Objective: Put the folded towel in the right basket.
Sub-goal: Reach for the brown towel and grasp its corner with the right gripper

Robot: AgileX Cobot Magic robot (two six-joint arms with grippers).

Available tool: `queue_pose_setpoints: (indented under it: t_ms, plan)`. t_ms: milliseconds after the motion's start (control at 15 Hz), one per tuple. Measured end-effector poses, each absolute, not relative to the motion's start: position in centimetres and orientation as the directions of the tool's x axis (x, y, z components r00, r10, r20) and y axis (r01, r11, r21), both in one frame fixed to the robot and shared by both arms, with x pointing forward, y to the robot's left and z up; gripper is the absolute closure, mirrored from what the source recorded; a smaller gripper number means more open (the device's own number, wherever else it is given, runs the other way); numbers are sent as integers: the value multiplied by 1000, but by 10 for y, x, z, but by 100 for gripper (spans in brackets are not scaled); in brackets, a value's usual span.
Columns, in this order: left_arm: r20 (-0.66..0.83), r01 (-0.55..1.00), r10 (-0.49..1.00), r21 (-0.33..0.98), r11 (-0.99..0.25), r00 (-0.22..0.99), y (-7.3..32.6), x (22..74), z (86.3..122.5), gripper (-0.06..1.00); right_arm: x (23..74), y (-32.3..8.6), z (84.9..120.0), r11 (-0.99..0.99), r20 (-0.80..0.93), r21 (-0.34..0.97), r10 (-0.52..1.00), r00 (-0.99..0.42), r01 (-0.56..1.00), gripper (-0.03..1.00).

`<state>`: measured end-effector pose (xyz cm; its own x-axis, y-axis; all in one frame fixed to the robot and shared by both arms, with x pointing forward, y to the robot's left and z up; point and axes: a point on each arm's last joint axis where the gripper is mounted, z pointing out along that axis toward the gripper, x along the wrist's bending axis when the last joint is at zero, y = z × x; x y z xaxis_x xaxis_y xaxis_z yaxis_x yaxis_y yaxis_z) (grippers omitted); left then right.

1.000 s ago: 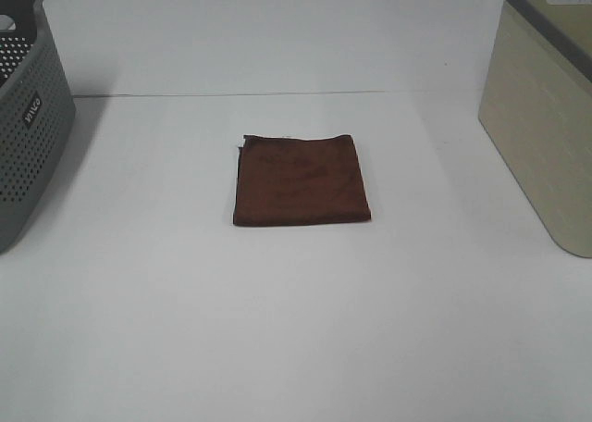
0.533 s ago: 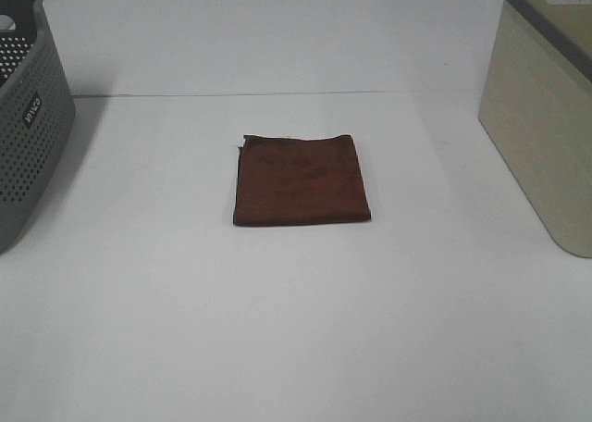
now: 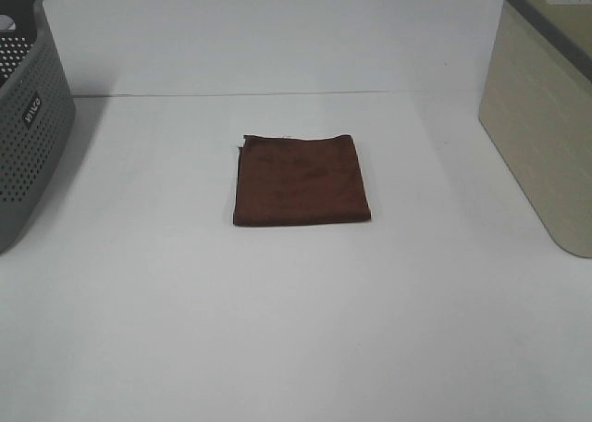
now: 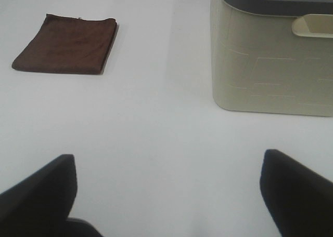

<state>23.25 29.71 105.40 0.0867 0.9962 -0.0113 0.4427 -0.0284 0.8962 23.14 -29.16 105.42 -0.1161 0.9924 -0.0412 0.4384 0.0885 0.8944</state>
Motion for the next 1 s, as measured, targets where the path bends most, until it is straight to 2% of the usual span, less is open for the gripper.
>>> queue_pose_setpoints:
  t_ms: [1000]
  plan:
    - [-11, 443, 996, 896, -28, 87, 297, 233, 1054, 7, 231, -292, 1054, 88, -41, 894, 992, -116, 438, 7]
